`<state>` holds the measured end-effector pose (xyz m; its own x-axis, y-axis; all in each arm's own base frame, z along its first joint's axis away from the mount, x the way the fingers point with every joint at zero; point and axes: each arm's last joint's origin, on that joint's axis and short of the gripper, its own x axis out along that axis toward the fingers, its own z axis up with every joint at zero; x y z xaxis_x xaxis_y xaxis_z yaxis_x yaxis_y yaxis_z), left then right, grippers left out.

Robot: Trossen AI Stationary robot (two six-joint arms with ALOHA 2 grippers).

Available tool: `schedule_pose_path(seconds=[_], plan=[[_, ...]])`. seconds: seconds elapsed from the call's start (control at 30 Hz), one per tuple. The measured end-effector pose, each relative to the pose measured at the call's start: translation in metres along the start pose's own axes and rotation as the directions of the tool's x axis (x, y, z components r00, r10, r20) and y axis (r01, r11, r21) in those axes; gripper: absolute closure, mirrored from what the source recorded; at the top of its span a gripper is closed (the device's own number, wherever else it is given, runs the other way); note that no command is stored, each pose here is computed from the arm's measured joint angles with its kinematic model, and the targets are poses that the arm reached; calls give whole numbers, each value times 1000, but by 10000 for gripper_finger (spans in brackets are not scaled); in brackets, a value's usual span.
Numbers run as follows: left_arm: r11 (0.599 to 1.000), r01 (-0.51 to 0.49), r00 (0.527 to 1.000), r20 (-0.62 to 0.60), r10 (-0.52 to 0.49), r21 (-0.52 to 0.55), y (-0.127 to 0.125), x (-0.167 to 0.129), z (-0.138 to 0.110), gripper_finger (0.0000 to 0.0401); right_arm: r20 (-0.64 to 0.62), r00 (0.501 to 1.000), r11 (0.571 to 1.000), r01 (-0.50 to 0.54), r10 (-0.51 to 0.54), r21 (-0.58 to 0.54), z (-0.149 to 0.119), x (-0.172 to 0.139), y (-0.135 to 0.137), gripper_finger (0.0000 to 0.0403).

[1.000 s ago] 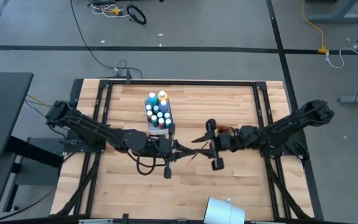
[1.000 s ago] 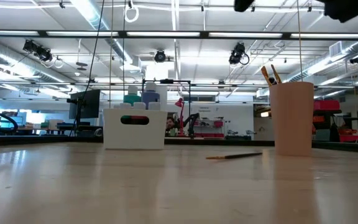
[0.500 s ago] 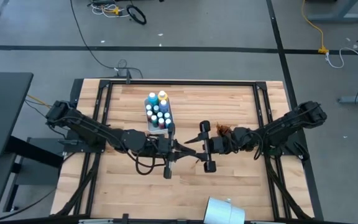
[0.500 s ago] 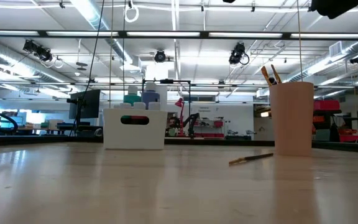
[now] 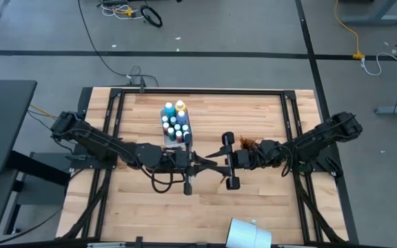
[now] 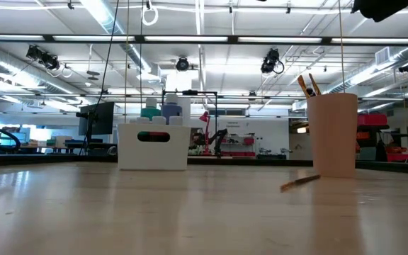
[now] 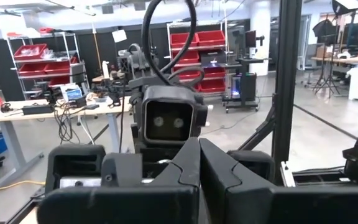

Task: Pick & Place Paint Supplies
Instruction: Put the silver paint brush into the orange cup

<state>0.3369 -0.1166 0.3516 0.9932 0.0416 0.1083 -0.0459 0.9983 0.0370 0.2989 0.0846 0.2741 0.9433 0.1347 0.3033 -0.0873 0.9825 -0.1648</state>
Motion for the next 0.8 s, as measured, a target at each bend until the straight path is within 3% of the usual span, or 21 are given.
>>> schedule_pose_path(seconds=[0.6, 0.8], plan=[[1000, -15, 999, -50, 15, 4, 5, 2, -5, 386, -7, 1000, 1000, -2, 2, -6, -1, 0, 0, 388], [999, -1, 998, -59, 3, 37, 3, 1, -6, 369, -21, 1000, 1000, -12, 12, -6, 1, -1, 2, 385]])
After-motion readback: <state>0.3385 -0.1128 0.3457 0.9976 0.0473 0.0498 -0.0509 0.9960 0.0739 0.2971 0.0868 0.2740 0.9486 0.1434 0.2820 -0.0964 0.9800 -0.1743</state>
